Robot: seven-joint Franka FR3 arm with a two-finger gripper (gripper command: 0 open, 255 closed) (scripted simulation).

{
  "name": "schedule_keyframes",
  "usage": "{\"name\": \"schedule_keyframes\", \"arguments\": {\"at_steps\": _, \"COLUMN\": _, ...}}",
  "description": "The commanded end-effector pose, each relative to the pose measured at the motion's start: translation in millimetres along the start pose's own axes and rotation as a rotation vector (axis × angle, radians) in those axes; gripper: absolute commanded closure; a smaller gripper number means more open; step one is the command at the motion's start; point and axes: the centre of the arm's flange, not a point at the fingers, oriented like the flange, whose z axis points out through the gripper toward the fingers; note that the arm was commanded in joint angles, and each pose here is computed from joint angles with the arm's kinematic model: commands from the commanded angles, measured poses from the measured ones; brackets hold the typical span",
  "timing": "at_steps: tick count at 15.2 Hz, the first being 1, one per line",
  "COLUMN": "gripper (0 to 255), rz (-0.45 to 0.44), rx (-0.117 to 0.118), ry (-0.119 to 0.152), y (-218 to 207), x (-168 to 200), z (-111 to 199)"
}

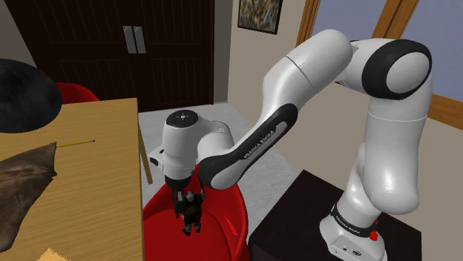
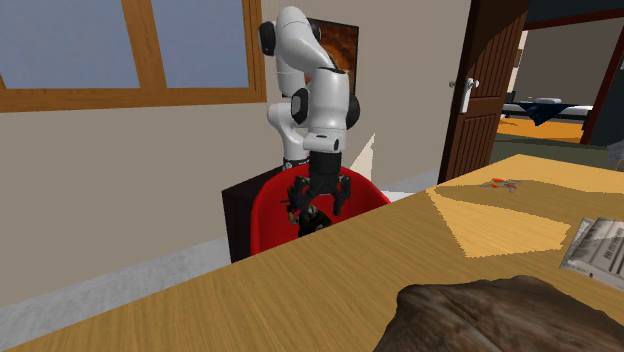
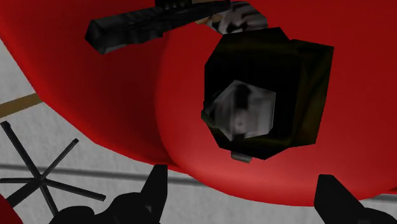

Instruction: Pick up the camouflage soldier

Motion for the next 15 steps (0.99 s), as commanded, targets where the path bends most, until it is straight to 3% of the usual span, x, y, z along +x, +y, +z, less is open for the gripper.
{"name": "schedule_keyframes", "arguments": {"at_steps": 1, "gripper": 0, "rz": -0.008, "rx": 0.000, "ry": 0.001, "y": -3, "x": 2, "z": 12}}
{"name": "schedule_keyframes", "arguments": {"at_steps": 8, "gripper": 0, "rz": -0.008, "rx": 0.000, "ry": 0.001, "y": -7, "x": -1, "z": 41}}
{"name": "schedule_keyframes", "arguments": {"at_steps": 9, "gripper": 255, "rz": -0.008, "rx": 0.000, "ry": 0.001, "y": -7, "x": -1, "z": 41}}
{"name": "schedule_keyframes", "arguments": {"at_steps": 15, "gripper": 255, "rz": -0.008, "rx": 0.000, "ry": 0.001, "y": -7, "x": -1, "z": 41}}
